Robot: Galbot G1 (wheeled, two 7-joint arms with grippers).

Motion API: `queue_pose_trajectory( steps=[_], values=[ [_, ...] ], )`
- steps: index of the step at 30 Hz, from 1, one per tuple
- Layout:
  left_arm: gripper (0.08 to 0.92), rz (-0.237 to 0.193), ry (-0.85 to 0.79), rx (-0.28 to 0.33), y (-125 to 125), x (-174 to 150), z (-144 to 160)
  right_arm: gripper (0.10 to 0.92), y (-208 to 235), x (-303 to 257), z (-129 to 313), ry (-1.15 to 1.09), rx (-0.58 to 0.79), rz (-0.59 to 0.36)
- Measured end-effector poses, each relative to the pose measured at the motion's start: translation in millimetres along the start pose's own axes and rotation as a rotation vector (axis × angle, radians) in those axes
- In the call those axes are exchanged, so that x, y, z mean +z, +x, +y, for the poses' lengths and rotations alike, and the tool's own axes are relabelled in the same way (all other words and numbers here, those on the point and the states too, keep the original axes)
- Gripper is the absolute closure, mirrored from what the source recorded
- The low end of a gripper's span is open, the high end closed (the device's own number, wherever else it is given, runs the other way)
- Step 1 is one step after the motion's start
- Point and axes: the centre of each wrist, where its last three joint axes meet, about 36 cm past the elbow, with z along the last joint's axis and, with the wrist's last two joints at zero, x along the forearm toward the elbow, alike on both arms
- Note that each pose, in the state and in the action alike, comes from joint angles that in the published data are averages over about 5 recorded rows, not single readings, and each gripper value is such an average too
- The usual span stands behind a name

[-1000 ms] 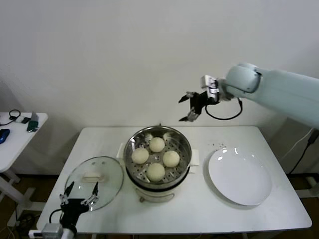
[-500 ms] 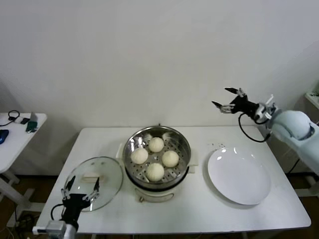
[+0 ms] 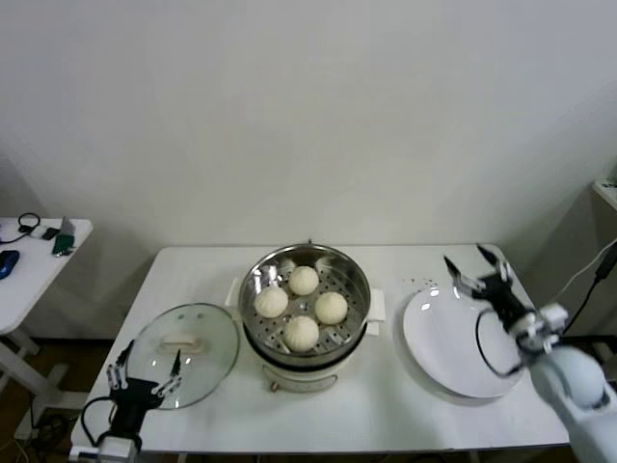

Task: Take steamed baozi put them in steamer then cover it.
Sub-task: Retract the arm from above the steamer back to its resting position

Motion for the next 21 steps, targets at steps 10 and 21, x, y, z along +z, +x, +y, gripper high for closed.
queue_pose_trajectory(
  steps=[10,21],
  values=[
    [0.177,-0.018,-0.498,-0.08,-3,22,-7,0.2,93,72,50,-0.125,0.117,0.096],
    [0.177,-0.061,-0.843,-0.148,-30,48,-26,0.2,143,91,102,-0.202,0.142,0.144]
  ],
)
